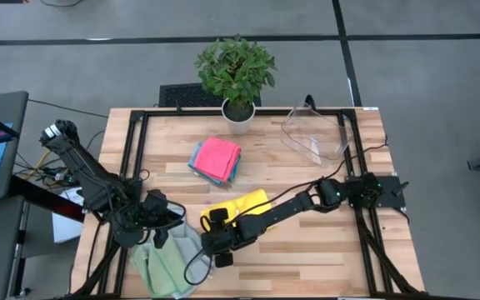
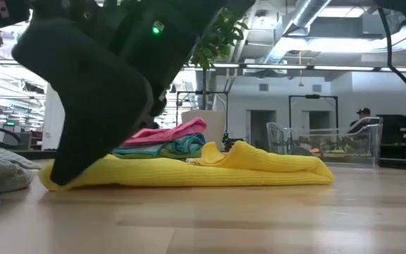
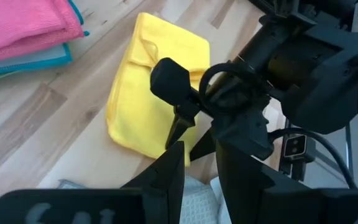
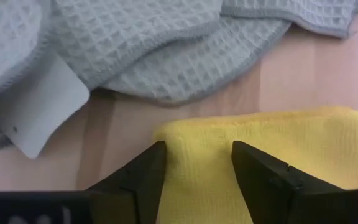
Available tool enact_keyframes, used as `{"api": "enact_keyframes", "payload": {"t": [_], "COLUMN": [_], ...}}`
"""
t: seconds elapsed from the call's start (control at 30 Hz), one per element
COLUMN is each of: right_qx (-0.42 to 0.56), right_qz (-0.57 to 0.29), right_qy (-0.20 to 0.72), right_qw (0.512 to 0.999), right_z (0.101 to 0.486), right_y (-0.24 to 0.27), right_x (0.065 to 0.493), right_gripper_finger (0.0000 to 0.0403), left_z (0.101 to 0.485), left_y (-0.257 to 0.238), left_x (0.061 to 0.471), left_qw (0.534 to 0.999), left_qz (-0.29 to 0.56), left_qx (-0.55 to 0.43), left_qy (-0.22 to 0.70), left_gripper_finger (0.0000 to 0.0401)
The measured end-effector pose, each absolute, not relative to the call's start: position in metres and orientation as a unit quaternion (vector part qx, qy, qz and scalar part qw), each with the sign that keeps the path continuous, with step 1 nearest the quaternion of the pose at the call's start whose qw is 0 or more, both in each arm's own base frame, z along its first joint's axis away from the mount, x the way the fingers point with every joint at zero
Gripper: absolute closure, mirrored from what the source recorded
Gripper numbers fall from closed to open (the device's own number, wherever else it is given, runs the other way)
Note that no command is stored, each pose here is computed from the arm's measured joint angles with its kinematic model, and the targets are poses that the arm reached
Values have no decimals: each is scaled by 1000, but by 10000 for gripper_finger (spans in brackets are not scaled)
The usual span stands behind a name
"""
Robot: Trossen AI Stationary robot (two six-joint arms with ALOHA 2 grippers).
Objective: Fold microfiber towels
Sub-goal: Fold the yellow microfiber towel
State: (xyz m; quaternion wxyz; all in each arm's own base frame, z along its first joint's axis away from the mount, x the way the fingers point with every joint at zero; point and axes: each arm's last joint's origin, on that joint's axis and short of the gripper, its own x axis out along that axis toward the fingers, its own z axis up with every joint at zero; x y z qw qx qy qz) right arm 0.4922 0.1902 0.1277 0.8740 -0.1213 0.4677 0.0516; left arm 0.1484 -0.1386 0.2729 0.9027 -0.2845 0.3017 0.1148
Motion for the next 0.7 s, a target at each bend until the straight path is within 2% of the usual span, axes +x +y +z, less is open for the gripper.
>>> {"api": "enact_keyframes", "payload": {"t": [0.2,0.33,0.5,0.7], "right_qx": [-130,-127,-127,-81], "right_qz": [43,31,30,5], "right_qy": [484,498,498,504], "right_qw": [864,857,857,860], "right_z": [122,120,119,121], "right_y": [190,189,190,191], "right_x": [488,486,485,484], "right_gripper_finger": [191,212,275,380], "left_z": [273,273,273,273], "left_y": [-138,-138,-137,-137], "left_x": [148,148,148,148], "left_qw": [903,905,906,909], "left_qz": [116,121,125,132], "left_qx": [-283,-279,-278,-275], "left_qy": [303,298,293,284], "left_gripper_finger": [317,317,317,317]}}
